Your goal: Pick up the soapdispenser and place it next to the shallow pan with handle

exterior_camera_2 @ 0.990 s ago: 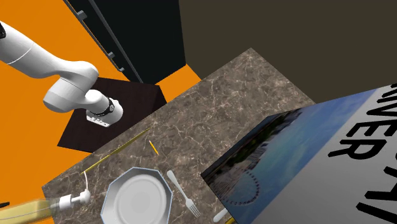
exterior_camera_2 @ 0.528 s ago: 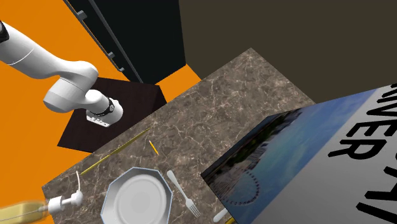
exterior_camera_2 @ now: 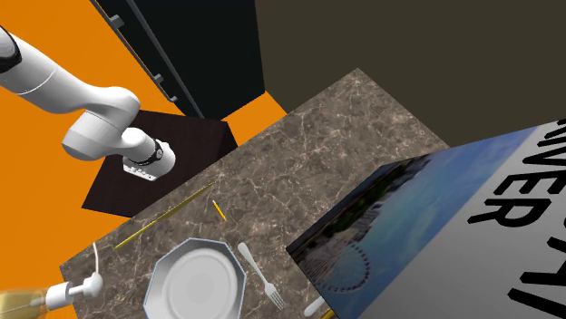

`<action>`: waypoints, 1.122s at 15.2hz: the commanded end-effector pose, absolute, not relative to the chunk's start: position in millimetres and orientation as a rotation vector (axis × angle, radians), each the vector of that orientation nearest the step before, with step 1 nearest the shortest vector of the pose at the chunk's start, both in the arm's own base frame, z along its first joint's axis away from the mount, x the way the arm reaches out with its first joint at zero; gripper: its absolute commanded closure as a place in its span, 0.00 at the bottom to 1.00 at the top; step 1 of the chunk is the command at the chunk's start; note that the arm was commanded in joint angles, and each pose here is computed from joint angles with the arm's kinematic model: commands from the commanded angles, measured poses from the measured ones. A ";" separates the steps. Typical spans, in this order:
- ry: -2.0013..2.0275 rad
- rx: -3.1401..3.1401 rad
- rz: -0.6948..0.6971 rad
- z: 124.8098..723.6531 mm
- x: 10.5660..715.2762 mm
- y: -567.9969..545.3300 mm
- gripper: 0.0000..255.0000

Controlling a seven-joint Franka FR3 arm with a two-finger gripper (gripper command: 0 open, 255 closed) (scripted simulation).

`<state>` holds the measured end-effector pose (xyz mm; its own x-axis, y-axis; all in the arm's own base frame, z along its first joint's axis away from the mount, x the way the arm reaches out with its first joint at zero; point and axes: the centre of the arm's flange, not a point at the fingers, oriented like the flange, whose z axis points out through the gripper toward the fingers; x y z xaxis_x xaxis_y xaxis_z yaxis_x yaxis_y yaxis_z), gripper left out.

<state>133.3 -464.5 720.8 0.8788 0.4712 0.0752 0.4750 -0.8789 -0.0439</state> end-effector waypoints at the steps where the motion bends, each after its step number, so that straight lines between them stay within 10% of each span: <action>1: -0.753 -2.986 -0.096 730.5 133.4 -464.9 1.00; 17: -0.753 -2.986 -0.096 773.4 199.7 -400.5 1.00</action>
<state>190.8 -413.2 774.6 0.8775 0.4733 0.0774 0.4774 -0.8775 -0.0458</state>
